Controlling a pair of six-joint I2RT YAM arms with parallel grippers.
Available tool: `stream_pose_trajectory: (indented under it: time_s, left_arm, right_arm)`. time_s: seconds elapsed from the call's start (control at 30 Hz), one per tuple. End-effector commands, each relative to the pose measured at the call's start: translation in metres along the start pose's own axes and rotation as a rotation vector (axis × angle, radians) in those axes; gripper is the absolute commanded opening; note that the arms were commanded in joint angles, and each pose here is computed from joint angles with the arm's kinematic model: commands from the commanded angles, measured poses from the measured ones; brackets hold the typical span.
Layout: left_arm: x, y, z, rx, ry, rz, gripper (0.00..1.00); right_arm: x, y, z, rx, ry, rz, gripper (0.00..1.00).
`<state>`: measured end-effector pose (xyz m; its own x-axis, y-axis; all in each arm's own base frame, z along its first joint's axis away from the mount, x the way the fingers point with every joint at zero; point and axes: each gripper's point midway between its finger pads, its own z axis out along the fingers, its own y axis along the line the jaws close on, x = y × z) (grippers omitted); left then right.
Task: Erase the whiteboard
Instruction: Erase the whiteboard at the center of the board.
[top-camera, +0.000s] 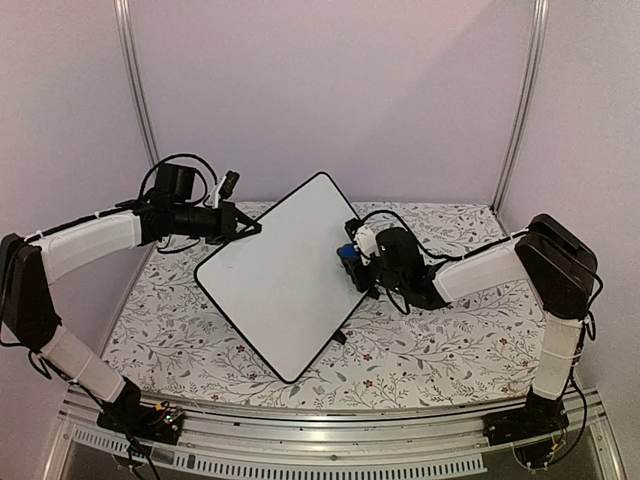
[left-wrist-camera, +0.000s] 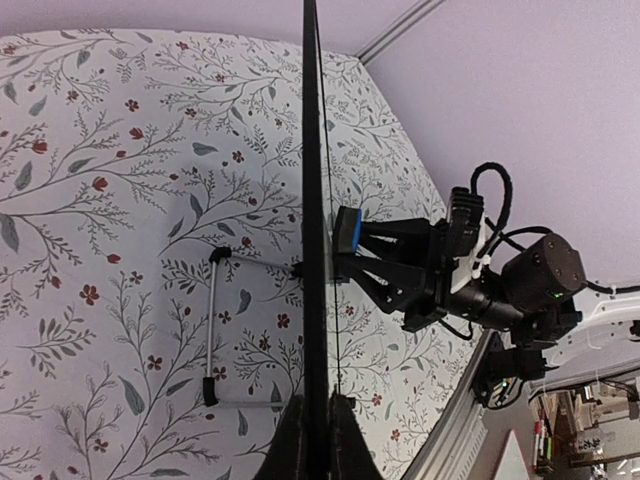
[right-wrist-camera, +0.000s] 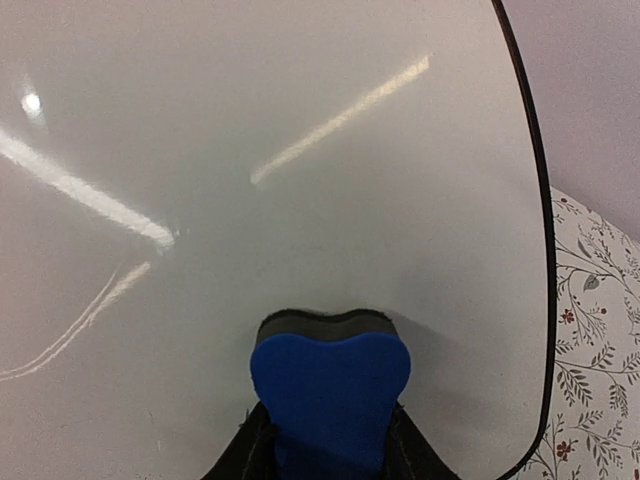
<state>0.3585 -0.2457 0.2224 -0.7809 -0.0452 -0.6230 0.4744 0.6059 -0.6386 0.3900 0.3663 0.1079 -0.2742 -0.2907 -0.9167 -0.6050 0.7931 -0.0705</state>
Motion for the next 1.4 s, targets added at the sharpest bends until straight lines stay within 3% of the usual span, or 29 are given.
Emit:
stream_pose_trajectory:
  time_s: [0.0, 0.4, 0.97, 1.37]
  left_arm:
    - [0.003, 0.001, 0.004, 0.01, 0.003, 0.068, 0.0]
    - [0.003, 0.001, 0.004, 0.003, 0.0, 0.072, 0.0]
    - [0.003, 0.001, 0.005, 0.006, 0.004, 0.068, 0.0]
    - [0.003, 0.001, 0.005, 0.007, 0.004, 0.069, 0.0]
  right_arm:
    - [0.013, 0.003, 0.0, -0.02, 0.047, 0.012, 0.33]
    - [-0.055, 0.018, 0.011, -0.092, -0.07, 0.003, 0.33]
    - [0.018, -0.007, 0.002, -0.021, 0.061, 0.067, 0.33]
    - [-0.049, 0.001, 0.021, -0.075, -0.047, 0.021, 0.33]
